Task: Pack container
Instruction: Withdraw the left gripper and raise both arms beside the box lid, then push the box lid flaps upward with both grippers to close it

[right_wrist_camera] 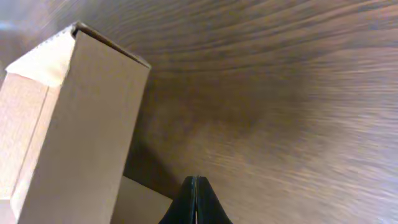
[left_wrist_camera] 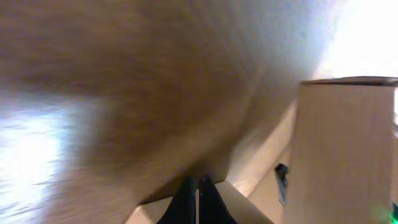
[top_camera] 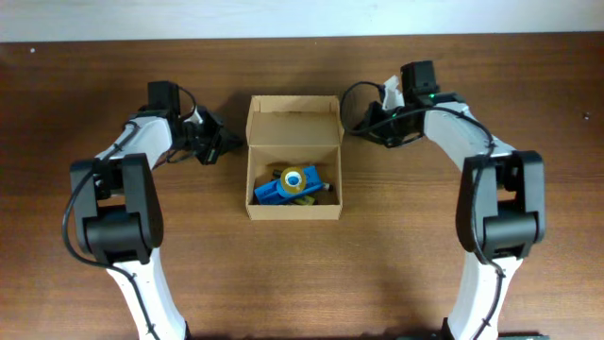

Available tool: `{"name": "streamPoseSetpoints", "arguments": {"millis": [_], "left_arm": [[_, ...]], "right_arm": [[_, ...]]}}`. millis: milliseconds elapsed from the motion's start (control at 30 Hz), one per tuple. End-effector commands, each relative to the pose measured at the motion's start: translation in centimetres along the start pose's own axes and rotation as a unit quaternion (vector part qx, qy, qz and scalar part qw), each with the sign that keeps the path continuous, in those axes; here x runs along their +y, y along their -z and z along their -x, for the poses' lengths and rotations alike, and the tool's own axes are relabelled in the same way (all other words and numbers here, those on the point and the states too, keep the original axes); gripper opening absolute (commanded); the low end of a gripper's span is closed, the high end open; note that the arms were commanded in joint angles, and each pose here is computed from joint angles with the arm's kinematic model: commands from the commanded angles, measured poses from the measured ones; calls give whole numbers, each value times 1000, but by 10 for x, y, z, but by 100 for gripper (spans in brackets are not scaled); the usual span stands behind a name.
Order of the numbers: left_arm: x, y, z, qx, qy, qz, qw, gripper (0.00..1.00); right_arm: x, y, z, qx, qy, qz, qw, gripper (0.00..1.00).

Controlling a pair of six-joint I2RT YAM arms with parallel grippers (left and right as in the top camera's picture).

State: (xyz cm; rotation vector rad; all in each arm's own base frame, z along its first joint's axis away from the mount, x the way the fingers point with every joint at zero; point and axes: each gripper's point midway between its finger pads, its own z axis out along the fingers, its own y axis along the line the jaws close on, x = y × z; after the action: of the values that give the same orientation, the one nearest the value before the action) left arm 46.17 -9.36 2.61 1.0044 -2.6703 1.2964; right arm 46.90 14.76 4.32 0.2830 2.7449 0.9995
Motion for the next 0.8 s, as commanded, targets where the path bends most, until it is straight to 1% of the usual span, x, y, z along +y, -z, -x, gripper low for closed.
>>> {"name": "streamPoseSetpoints", "arguments": {"millis": [0, 133, 300, 433, 533, 633, 767], "left_arm": [[-17, -9, -6, 11, -12, -20, 1000, 2], [-24, -15, -10, 13, -24, -23, 999, 2], [-28, -17, -11, 14, -31, -29, 999, 2], [-43, -16, -10, 19, -56, -63, 996, 2], [-55, -14, -10, 22, -76, -88, 993, 2], [-58, -13, -10, 21, -84, -92, 992, 2], [-64, -7, -6, 16, -111, -101, 989, 2]], "right_arm": [[20, -17, -7, 25, -6, 43, 999, 4], [25, -29, -9, 26, -4, 51, 998, 3], [45, -33, -3, 14, 24, 88, 996, 4], [57, -31, 5, 0, 49, 115, 992, 3], [67, -29, 10, -9, 73, 136, 988, 3], [74, -26, 12, -17, 107, 154, 982, 3], [81, -21, 12, -22, 156, 174, 972, 3]]}}
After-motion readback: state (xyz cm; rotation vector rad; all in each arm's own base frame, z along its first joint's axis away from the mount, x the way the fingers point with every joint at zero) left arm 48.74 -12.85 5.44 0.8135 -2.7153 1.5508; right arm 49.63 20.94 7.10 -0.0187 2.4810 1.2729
